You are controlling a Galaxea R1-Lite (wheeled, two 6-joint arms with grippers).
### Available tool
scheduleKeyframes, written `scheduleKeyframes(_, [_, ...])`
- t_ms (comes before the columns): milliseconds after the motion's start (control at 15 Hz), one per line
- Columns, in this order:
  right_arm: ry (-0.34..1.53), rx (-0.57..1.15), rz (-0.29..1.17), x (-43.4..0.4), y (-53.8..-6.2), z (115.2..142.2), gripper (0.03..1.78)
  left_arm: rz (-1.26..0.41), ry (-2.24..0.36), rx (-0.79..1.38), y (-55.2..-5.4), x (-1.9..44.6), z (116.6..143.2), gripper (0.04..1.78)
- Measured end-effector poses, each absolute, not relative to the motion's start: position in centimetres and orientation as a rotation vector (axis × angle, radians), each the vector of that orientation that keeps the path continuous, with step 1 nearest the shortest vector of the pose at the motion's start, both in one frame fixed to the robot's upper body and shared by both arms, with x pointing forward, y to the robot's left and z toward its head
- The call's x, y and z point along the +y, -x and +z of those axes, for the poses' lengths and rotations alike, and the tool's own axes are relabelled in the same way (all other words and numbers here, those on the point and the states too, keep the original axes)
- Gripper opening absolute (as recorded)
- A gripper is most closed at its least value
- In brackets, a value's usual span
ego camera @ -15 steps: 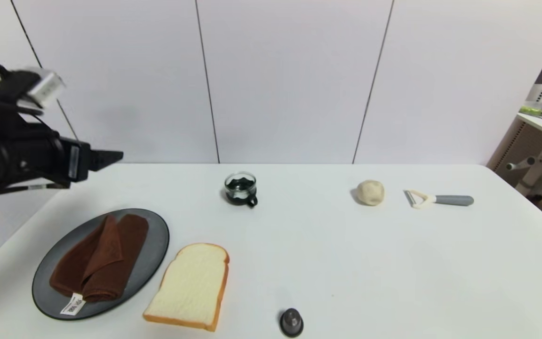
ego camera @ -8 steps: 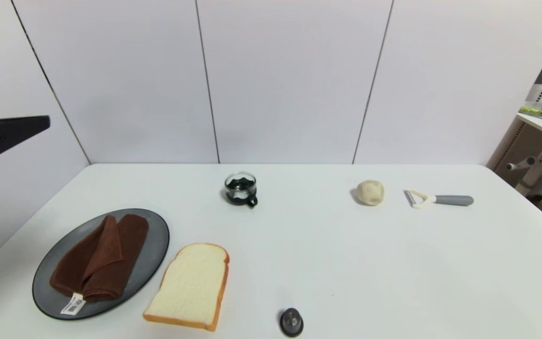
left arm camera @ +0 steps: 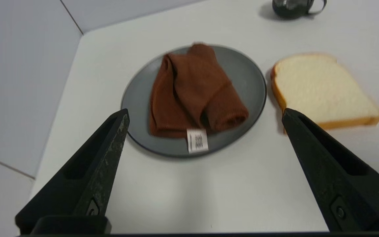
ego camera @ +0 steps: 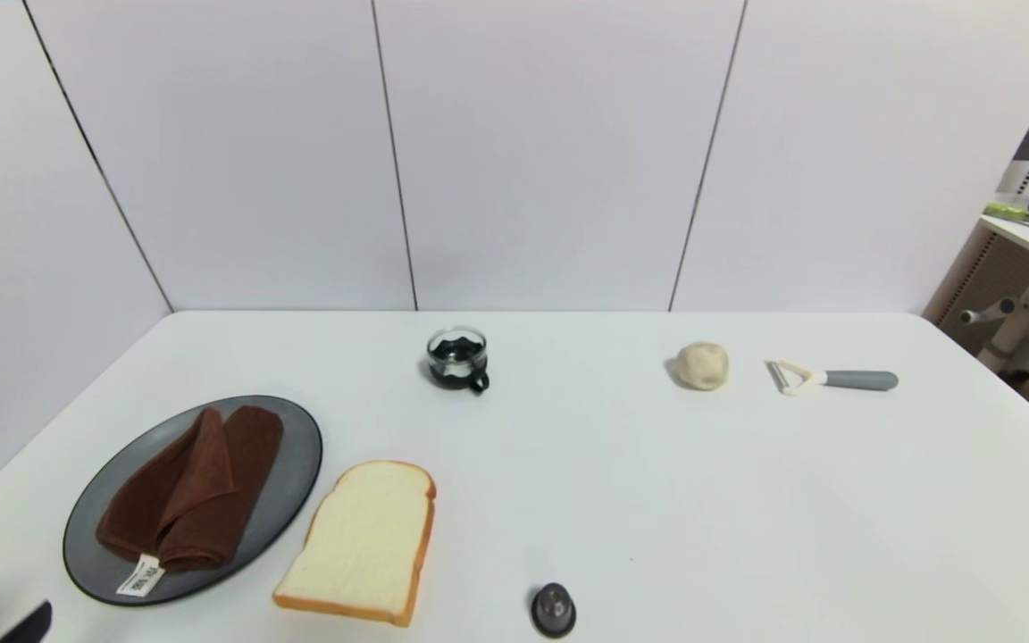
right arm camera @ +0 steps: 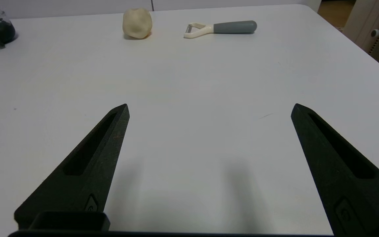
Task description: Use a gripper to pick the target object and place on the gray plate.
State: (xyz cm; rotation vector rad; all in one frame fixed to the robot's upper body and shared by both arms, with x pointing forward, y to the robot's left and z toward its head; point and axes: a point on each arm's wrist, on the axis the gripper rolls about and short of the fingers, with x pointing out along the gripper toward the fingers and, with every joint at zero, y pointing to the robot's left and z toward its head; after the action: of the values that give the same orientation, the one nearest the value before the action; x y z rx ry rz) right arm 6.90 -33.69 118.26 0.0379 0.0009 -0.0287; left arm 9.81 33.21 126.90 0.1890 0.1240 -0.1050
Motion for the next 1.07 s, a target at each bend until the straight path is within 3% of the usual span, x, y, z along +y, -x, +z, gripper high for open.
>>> scheduleKeyframes(200, [-0.038, 0.001, -0.029, -33.7, -6.9, 118.3, 1.70, -0.093, -0.174, 0.136, -9.1, 33.2, 121.5, 1.67])
scheduleKeyframes(333, [-0.038, 0.001, -0.029, -33.7, -6.9, 118.3, 1.70, -0.079, -0.165, 0.148, -8.6, 33.2, 119.5, 1.68])
scheduleKeyframes(1067, [-0.038, 0.001, -0.028, -33.7, -6.9, 118.3, 1.70, 0.009, 0.021, -0.004, -6.9, 33.4, 118.3, 1.69])
